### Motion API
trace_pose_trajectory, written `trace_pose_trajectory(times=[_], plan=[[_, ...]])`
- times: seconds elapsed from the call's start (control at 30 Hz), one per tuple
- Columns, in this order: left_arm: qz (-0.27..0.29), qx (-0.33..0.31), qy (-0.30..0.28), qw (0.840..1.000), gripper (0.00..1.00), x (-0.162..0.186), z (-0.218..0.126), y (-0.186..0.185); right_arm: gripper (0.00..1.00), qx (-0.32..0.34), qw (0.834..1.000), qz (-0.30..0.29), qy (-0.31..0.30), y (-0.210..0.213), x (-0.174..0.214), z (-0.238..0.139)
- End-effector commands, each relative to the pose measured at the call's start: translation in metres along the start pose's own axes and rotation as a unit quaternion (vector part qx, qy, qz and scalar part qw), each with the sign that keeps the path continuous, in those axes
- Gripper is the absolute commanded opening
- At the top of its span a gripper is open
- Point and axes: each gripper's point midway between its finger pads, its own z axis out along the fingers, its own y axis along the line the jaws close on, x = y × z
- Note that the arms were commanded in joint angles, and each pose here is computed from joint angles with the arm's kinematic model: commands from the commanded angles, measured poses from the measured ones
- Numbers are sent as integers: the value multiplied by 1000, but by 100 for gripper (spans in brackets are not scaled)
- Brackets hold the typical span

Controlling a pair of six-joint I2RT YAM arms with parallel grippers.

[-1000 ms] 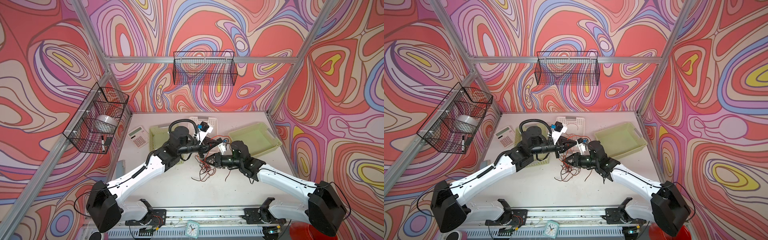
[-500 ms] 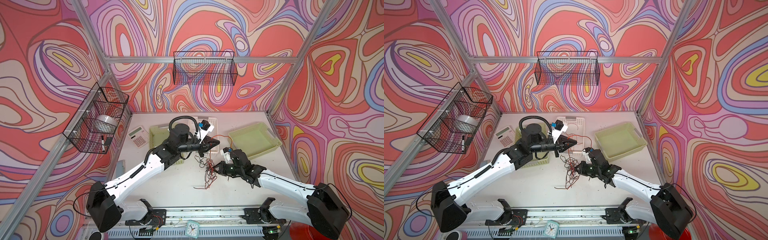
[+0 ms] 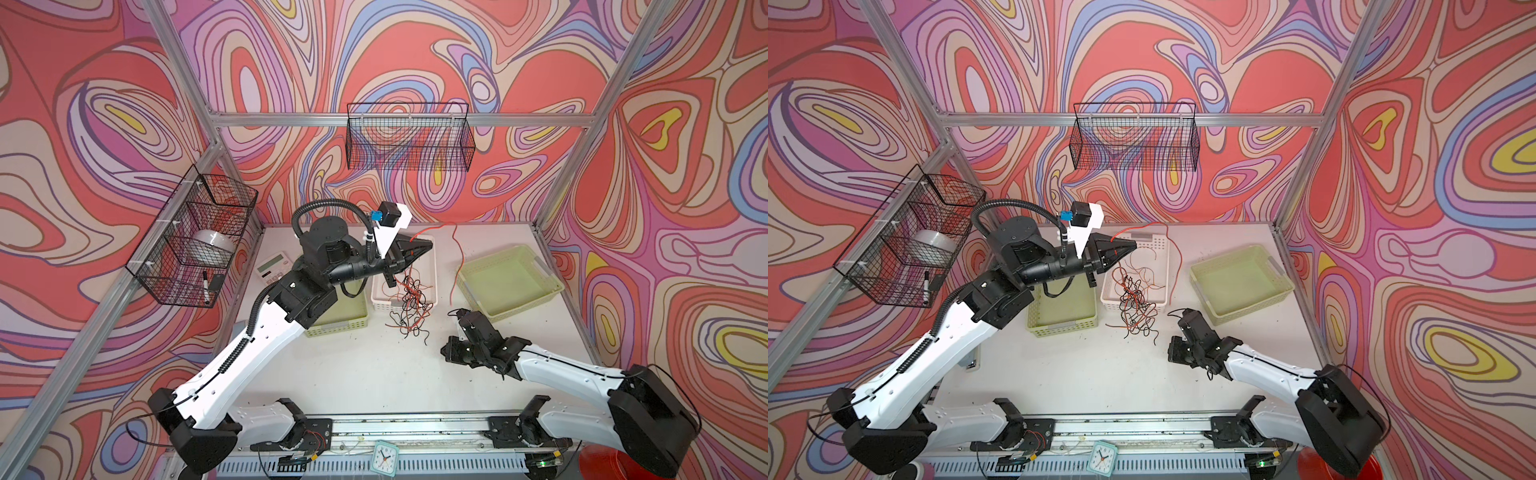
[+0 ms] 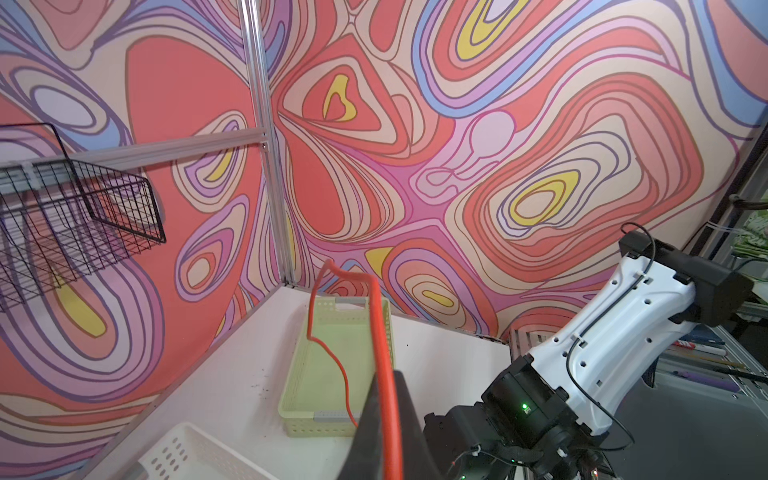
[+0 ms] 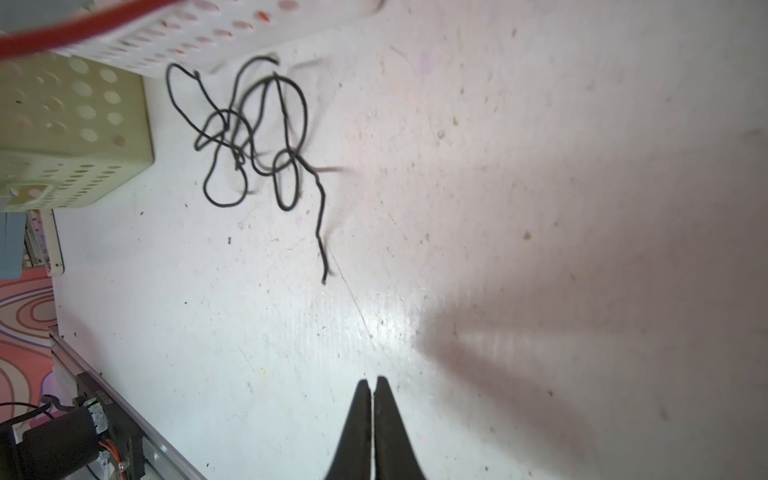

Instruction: Untangle the cables

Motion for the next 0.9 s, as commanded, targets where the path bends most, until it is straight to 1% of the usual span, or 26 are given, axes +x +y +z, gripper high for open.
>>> trace_pose_trajectory(times=[0.0,0.07,0.1,0.13,0.17,0.27,0.4,0.47,0.57,0.63,0.7,0.8,0.87], plan=[[-16,6,33,999,0,26,4,2,26,-66,989,-86,-100,44,-41,-35],[-23,1,34,999,0,37,6,6,41,-111,976,-131,-138,72,-54,-60],[-27,-3,38,999,0,44,7,8,46,-130,967,-153,-157,85,-59,-74],[-31,-4,42,999,0,49,9,10,49,-145,960,-172,-167,96,-62,-84],[-37,-4,49,998,0,55,11,11,51,-167,949,-199,-177,110,-64,-96],[-55,0,58,997,0,67,14,12,55,-196,926,-253,-201,138,-66,-121],[-75,-1,56,996,0,76,14,12,52,-215,907,-298,-207,160,-65,-137],[-84,1,56,995,0,80,14,11,54,-211,902,-310,-215,165,-69,-139],[-92,3,59,994,0,84,14,8,57,-185,902,-331,-206,165,-73,-126],[-93,3,58,994,0,84,14,7,57,-160,906,-341,-191,161,-74,-114],[-92,3,58,994,0,83,15,6,57,-154,904,-357,-177,165,-71,-106],[-91,4,59,994,0,82,16,4,57,-150,900,-368,-180,169,-73,-99],[-92,4,59,994,0,81,17,3,55,-148,900,-376,-164,170,-69,-91]])
